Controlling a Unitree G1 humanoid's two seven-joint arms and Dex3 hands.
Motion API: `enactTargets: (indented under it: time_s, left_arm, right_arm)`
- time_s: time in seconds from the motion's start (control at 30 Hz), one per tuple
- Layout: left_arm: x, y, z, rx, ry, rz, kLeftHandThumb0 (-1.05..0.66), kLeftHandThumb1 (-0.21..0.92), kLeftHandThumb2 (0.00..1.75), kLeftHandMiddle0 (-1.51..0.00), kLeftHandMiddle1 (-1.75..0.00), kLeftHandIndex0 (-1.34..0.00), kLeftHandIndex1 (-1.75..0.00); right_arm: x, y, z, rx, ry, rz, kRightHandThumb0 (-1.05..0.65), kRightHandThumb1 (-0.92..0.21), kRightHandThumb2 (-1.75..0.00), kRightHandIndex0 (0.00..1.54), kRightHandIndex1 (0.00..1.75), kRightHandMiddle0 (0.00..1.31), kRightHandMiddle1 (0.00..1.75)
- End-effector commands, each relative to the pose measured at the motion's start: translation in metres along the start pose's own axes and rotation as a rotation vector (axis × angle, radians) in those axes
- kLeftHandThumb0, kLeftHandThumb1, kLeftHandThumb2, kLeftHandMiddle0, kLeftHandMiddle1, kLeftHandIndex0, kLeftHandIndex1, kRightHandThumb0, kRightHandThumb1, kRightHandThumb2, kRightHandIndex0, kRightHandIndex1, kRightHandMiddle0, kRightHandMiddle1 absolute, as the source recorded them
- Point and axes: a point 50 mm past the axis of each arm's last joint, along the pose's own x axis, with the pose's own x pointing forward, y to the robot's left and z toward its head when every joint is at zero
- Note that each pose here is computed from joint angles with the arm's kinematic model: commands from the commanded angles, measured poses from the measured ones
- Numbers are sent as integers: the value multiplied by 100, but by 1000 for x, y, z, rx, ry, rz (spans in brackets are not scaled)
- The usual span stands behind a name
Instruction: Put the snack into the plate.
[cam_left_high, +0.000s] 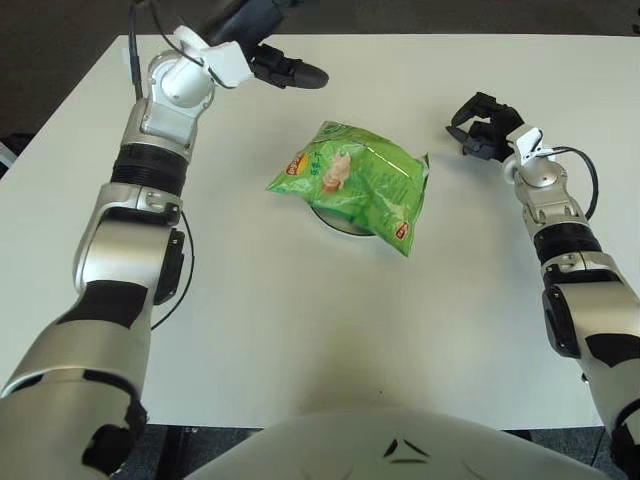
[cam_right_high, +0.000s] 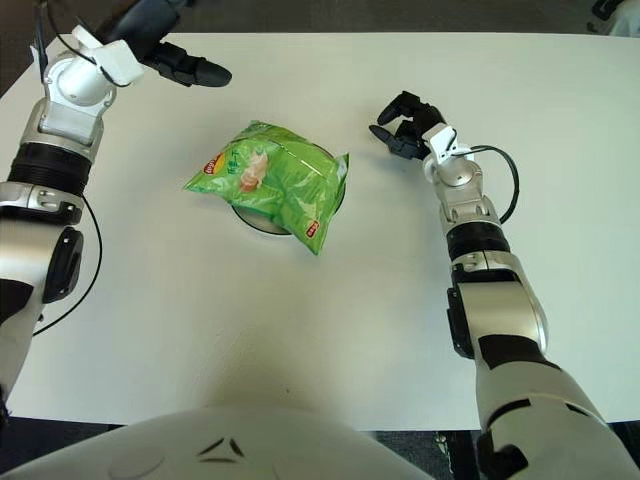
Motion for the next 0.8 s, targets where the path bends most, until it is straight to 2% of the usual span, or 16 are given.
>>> enactTargets:
  time_s: [0.0,0.13,0.2,0.27,0.33,0.37,0.4,0.43,0.47,0.53,0.57,0.63,0.67,0.73,0.77]
  left_arm:
    - [-18,-12,-16,-110,54,60,-51,92,24,-62,-4,-55,-9]
    - [-30,-14,-25,-203,82,109,-48,92,29,-73,-6,-60,-12]
    - [-41,-13,-29,-193,119,161,-47,92,34,-80,-7,-63,-15]
    - [-53,-10,-35,-160,169,216,-45,92,39,-87,-6,-61,-27]
    - [-60,-9,-38,-135,202,249,-42,92,45,-94,-4,-55,-48]
    - [-66,-8,-41,-121,234,274,-41,92,46,-95,-4,-54,-51]
    - [-70,-7,-43,-111,253,290,-39,92,46,-98,-4,-44,-93]
    - [-75,-8,-45,-111,274,307,-37,92,46,-100,-4,-37,-120]
    - [-78,-8,-46,-110,288,318,-37,92,46,-101,-5,-35,-129]
    - [-95,-18,-53,-198,349,386,-36,92,45,-107,-8,-30,-151]
    - [-100,-22,-54,-234,367,411,-35,92,45,-107,-14,-30,-154]
    - [-111,-35,-54,-317,389,464,-35,92,44,-93,-60,-30,-160]
    - [-116,-42,-53,-357,400,488,-35,92,44,-90,-70,-30,-161]
    - [-122,-52,-52,-419,418,523,-35,92,43,-81,-103,-29,-163]
    - [-124,-55,-52,-443,425,534,-35,92,43,-80,-109,-29,-164]
  right_arm:
    - [-25,28,-59,-8,263,104,-36,-92,-34,64,165,39,156]
    - [-25,27,-59,5,258,82,-36,-92,-34,64,164,39,156]
    - [-25,27,-59,34,248,55,-36,-92,-34,64,164,39,155]
    - [-24,27,-58,60,239,32,-36,-92,-34,64,164,39,155]
    - [-24,27,-58,72,234,21,-36,-92,-34,64,163,40,155]
    - [-25,28,-58,82,229,12,-36,-92,-34,64,163,40,155]
    - [-25,28,-58,88,226,7,-36,-92,-34,64,163,40,155]
    - [-25,28,-57,94,224,2,-36,-92,-34,65,163,40,155]
    - [-25,28,-57,98,222,-1,-36,-92,-34,65,163,40,155]
    - [-25,29,-57,105,218,-6,-36,-92,-33,65,163,40,155]
    - [-25,29,-57,107,217,-7,-36,-92,-33,65,163,40,155]
    - [-24,29,-56,112,213,-10,-36,-92,-33,66,164,40,155]
    - [-24,29,-56,114,211,-10,-36,-92,-33,66,164,40,155]
    - [-24,30,-56,118,208,-12,-36,-92,-33,67,165,40,155]
    - [-24,30,-55,119,207,-12,-36,-92,-33,67,165,40,155]
